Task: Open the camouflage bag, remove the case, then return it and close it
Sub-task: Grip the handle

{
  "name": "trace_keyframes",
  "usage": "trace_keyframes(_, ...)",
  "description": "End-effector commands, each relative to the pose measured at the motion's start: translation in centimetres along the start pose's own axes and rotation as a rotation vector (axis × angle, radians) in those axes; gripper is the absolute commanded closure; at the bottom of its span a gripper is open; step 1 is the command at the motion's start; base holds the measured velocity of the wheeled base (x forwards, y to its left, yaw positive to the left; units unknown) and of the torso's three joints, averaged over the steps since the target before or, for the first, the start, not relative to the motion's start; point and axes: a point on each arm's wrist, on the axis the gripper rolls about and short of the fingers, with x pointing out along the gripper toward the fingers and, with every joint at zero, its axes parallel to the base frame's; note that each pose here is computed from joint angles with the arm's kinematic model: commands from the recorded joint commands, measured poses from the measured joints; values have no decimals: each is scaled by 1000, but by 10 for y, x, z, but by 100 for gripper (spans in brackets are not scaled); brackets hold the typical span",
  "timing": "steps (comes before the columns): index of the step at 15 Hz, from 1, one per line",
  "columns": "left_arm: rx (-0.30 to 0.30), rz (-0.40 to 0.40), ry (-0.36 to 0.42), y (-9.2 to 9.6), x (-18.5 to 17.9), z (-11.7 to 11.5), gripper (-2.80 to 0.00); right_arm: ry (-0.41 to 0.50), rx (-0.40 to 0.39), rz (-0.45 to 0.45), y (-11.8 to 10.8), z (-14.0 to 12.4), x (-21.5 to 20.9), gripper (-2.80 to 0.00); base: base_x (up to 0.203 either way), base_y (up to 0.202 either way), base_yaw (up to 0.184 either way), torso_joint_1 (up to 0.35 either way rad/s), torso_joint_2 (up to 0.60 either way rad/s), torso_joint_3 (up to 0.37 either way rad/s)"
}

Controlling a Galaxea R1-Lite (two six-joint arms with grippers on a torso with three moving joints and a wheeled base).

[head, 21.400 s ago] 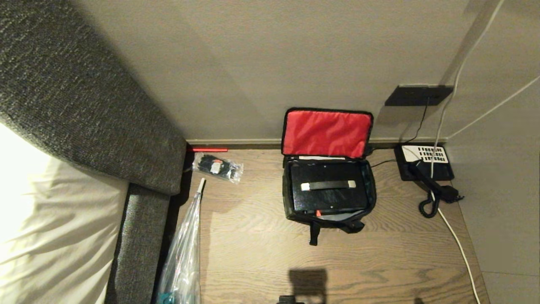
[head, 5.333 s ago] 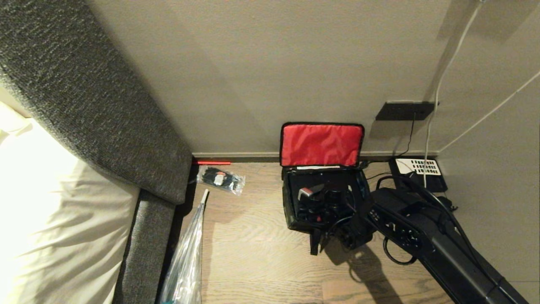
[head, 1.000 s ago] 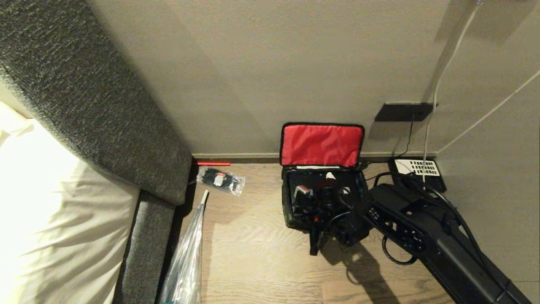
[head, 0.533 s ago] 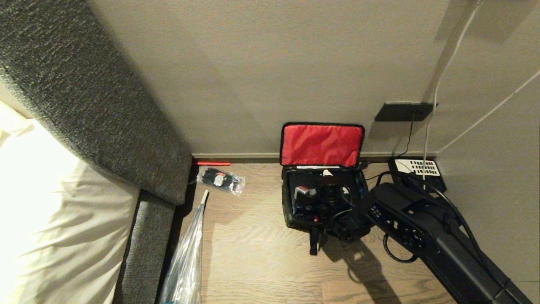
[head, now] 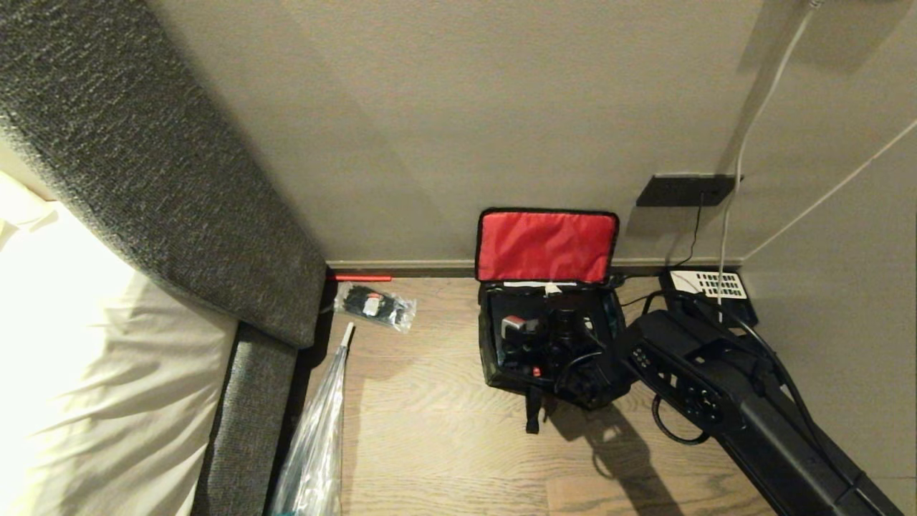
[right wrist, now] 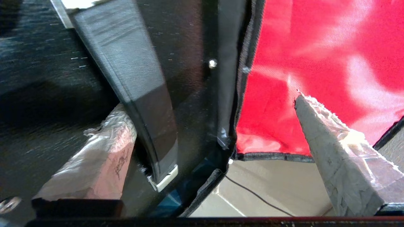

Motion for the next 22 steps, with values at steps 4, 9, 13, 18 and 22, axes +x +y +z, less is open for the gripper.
trace_keyframes(4, 0, 0, 0, 0, 0, 0, 0, 6, 30, -52, -3, 4, 7, -280, 0, 0, 0, 0, 0, 0)
trace_keyframes(9, 0, 0, 0, 0, 0, 0, 0, 8, 17, -40, 2, 4, 7, -280, 0, 0, 0, 0, 0, 0)
trace_keyframes(13, 0, 0, 0, 0, 0, 0, 0, 10, 9, -27, 5, 3, 7, 0, 0, 0, 0, 0, 0, 0)
trace_keyframes(18, 0, 0, 0, 0, 0, 0, 0, 7, 27, -40, 4, 4, 7, 0, 0, 0, 0, 0, 0, 0)
trace_keyframes(22, 0, 0, 0, 0, 0, 0, 0, 6, 39, -64, 1, 3, 7, 0, 0, 0, 0, 0, 0, 0)
